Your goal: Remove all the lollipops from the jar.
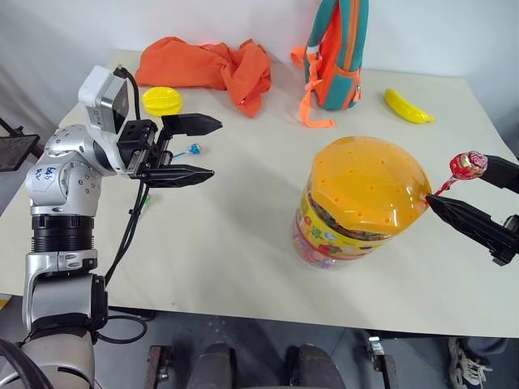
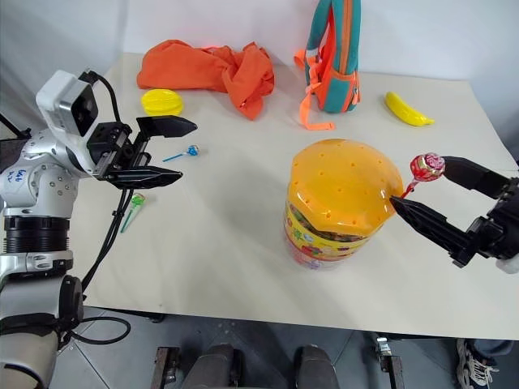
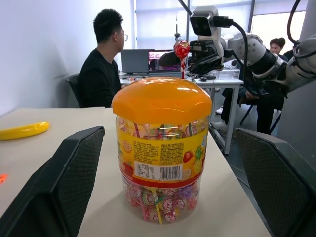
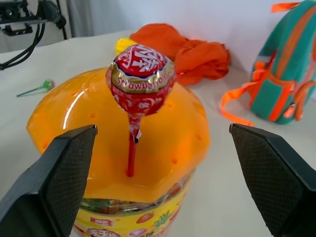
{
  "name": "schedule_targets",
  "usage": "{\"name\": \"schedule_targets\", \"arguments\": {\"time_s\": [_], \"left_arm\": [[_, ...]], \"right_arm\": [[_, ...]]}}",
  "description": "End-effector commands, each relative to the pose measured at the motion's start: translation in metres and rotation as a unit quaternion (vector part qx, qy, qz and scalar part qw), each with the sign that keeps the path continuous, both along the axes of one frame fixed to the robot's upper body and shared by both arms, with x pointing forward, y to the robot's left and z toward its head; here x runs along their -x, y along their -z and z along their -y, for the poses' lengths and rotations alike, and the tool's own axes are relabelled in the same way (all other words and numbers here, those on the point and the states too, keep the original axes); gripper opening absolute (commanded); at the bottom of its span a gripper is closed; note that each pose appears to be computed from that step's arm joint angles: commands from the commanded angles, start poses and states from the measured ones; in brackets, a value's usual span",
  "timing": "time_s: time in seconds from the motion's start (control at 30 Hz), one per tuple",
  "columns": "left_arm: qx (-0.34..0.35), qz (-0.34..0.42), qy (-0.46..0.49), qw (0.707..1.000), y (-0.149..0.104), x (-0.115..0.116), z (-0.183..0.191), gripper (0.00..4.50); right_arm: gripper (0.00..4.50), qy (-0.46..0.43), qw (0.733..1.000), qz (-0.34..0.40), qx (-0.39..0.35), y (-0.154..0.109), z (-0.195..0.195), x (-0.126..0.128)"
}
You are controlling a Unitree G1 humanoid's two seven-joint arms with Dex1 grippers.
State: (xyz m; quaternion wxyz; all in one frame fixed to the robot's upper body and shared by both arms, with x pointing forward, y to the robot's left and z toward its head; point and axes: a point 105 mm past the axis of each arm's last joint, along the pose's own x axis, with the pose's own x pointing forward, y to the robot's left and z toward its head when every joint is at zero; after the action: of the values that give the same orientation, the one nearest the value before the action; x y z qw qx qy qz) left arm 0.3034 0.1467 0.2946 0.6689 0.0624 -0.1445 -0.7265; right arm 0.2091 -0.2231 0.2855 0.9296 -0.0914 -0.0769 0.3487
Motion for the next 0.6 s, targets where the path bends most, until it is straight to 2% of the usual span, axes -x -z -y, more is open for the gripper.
{"name": "schedule_targets", "arguments": {"time_s": [0.03, 0.1, 0.17, 0.5, 0.6], "left_arm": [[-0.014, 0.028, 0.037, 0.999, -0.0037, 0.0119, 0.001, 4.49], [-0.014, 0.027, 0.037, 0.999, -0.0034, 0.0119, 0.0013, 4.5], [-0.015, 0.027, 0.038, 0.999, -0.003, 0.0124, 0.0018, 4.5], [-0.021, 0.024, 0.035, 0.999, -0.002, 0.0119, 0.002, 4.5], [-0.026, 0.025, 0.038, 0.999, -0.0023, 0.012, 0.0015, 4.5]], "right_arm": [[4.32, -0.006, 1.0, 0.014, 0.003, -0.0063, -0.0041, -0.0028], [3.94, -0.011, 1.0, 0.016, 0.002, -0.0076, -0.0068, -0.004], [3.35, -0.014, 1.0, 0.016, 0.001, -0.0079, -0.0084, -0.004], [0.12, -0.015, 1.0, 0.023, 0.006, -0.012, -0.0119, -0.0009], [0.04, -0.014, 0.999, 0.032, 0.007, -0.0162, -0.0133, 0.0006]]}}
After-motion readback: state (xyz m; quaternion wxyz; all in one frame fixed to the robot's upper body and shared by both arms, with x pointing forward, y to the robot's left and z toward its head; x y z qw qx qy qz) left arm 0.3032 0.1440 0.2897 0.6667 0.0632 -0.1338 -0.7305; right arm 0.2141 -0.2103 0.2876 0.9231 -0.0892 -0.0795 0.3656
